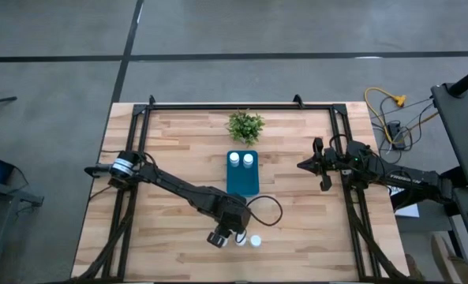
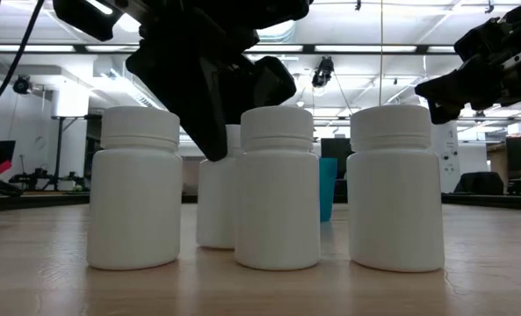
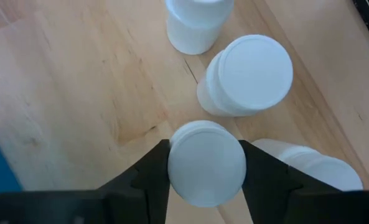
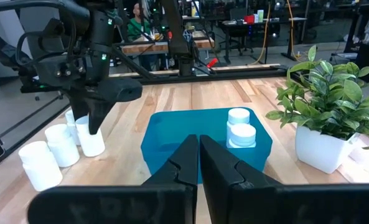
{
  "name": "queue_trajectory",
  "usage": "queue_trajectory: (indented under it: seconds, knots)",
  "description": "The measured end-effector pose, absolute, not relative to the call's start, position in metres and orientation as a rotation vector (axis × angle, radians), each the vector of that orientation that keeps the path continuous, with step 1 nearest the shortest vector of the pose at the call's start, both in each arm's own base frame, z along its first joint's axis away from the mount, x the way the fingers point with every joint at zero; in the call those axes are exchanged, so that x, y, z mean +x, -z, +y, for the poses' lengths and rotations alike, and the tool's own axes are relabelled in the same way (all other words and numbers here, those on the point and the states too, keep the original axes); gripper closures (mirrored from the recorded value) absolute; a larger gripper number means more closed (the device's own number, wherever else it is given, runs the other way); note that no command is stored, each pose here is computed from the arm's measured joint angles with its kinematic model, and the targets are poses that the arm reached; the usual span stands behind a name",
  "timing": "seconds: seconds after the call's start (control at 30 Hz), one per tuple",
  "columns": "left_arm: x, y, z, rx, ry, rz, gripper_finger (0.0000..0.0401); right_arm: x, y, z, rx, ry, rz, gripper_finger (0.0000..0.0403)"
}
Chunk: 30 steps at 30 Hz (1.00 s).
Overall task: Pick and place pill bottles into a basket
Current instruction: Put the white pill bottle into the blue bin
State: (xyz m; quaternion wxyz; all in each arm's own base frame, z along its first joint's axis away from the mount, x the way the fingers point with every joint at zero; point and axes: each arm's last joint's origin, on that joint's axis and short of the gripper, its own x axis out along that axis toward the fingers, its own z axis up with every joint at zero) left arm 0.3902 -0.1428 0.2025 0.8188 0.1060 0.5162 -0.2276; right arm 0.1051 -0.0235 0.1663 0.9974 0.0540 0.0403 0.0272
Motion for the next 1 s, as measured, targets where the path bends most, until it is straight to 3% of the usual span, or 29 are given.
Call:
queue_trajectory:
  seconds: [0.2,0.43,0.7,1.0]
  knots:
    - [0.389,-0.208,-0.142,0.230,0.481,1.107,0.0258,0.105,-0.166,-0.023,0.113,-0.054,0.081,0.0394]
    - [0.384,-0.241,-0.139,0.256,0.481,1.066,0.0258,0.105,-0.166,-0.023,0.116,-0.054,0.084,0.0394]
    - [0.366,-0.293,-0.119,0.449,0.287,0.940,0.0258,0.105,-0.166,-0.023,0.125,-0.054,0.087,0.0394]
    - [0.365,-0.308,-0.067,0.446,0.135,0.959,0.0258,0.105,-0.163,-0.023,0.143,-0.052,0.110,0.0394]
